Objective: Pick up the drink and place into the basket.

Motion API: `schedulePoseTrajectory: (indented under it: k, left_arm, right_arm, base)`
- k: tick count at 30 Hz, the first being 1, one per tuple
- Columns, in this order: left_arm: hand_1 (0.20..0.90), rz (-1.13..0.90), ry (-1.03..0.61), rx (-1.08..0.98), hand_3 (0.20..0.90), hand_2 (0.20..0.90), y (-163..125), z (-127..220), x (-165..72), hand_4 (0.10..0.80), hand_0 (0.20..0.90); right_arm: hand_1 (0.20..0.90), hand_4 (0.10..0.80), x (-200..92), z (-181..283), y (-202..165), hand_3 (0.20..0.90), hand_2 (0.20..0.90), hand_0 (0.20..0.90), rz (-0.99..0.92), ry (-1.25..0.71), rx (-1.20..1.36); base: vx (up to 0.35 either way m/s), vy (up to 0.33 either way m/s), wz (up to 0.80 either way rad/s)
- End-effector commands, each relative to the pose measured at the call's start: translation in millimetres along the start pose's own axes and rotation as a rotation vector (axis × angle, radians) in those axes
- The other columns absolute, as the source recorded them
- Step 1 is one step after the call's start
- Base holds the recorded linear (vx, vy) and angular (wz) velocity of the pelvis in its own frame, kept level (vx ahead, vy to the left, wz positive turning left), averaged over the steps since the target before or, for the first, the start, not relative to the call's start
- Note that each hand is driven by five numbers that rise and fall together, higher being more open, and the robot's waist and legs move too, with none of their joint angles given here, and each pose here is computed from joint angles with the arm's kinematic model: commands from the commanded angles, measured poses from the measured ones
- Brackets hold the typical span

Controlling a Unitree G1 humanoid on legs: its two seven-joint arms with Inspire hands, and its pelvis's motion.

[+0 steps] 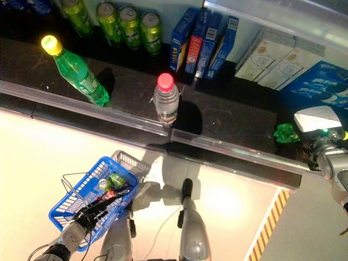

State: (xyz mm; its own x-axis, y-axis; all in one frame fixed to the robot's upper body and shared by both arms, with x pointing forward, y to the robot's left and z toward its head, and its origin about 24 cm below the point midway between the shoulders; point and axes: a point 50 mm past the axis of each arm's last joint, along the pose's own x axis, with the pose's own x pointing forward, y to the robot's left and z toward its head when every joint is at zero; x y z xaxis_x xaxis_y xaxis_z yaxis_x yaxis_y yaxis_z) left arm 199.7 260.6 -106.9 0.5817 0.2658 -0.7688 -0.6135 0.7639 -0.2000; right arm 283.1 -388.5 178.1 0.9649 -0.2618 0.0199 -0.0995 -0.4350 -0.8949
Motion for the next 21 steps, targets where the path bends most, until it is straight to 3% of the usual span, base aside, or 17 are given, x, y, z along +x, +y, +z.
schedulePoseTrajectory:
  k: [1, 13, 21]
  left_arm:
    - [0.3, 0.102, -0.096, -0.024, 0.2, 0.3, 47.7, 6.3, -11.2, 0.1, 0.3]
    - [0.3, 0.063, -0.278, -0.162, 0.2, 0.3, 40.6, 28.9, -16.7, 0.1, 0.3]
    - [0.3, 0.072, -0.333, -0.195, 0.2, 0.3, 44.3, 25.1, -21.7, 0.1, 0.3]
  right_arm:
    - [0.3, 0.1, 4.2, -4.1, -22.3, 0.2, 0.3, 0.3, -0.169, 0.034, 0.147]
    - [0.3, 0.1, -19.1, 21.3, -55.7, 0.2, 0.3, 0.3, -0.404, -0.146, 0.45]
    - [0.3, 0.1, -39.3, 33.1, -68.2, 0.2, 0.3, 0.3, -0.48, -0.246, 0.587]
  base:
    - [-0.054, 0.054, 0.0]
    - [-0.014, 0.077, 0.01]
    - [0.05, 0.055, 0.03]
